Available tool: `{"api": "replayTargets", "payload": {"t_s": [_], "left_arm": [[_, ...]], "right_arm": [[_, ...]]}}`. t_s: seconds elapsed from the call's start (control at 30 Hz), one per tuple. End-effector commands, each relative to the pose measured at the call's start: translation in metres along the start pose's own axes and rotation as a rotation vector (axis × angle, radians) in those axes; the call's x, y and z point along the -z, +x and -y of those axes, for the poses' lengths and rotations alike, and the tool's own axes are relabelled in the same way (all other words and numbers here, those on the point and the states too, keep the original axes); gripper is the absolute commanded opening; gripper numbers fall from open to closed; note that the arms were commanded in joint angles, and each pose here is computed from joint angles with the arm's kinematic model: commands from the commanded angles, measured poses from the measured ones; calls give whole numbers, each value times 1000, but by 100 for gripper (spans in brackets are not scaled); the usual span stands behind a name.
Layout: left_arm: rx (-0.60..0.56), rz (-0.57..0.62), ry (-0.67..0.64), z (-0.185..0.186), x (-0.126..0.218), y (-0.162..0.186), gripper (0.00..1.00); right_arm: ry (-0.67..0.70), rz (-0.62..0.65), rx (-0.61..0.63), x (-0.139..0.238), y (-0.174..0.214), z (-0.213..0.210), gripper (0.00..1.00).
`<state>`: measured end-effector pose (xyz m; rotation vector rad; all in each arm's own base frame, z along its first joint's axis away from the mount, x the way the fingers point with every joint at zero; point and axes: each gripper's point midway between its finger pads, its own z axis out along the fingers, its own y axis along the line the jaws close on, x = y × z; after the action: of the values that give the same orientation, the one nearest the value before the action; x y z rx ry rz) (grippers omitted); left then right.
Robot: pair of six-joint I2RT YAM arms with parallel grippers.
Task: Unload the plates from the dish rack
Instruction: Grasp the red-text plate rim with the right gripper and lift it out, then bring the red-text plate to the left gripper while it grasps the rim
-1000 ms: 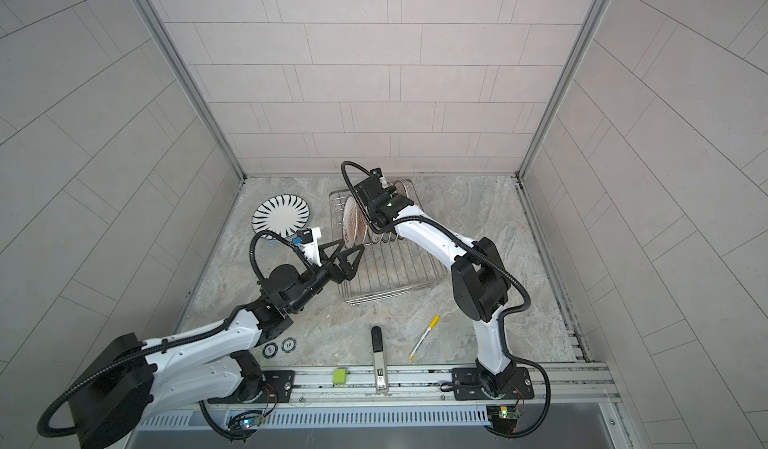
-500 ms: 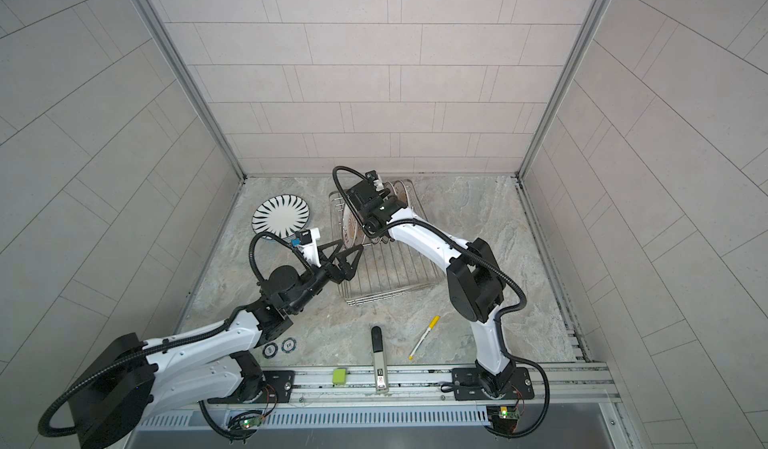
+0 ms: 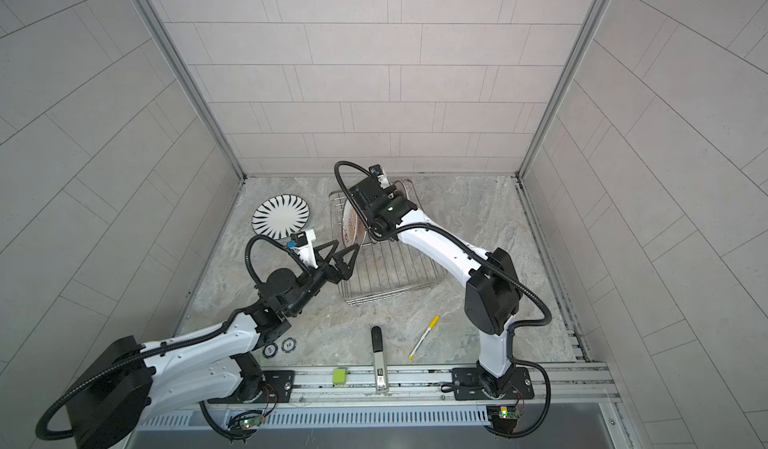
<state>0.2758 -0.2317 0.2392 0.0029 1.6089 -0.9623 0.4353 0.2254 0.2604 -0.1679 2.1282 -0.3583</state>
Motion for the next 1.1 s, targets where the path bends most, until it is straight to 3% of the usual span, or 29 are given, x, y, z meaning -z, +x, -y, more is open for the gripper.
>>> {"api": "replayTargets", "payload": {"t_s": [0.0,0.1,0.37,0.67,0.87,1.07], "left_arm": [[-9,33,4,2,3,-8,99],[-9,28,-4,1,3,-7,100],[-18,15,-2,3,0,-7,100],[-45,8,4,6,1,-9,100],[-106,-47,-19,10,-6,-15,100],[-128,-88,63,23,-7,-10,100]], "right_arm": [[59,106,-38,39,-28,25,6],[141,149,-9,57,-33,36,6],[138,220,-43,98,-32,57,6],[-125,284,-145,134,-10,69,6],[-408,310,-261,148,6,73,6],[-591,314,-356,156,19,78,5]]}}
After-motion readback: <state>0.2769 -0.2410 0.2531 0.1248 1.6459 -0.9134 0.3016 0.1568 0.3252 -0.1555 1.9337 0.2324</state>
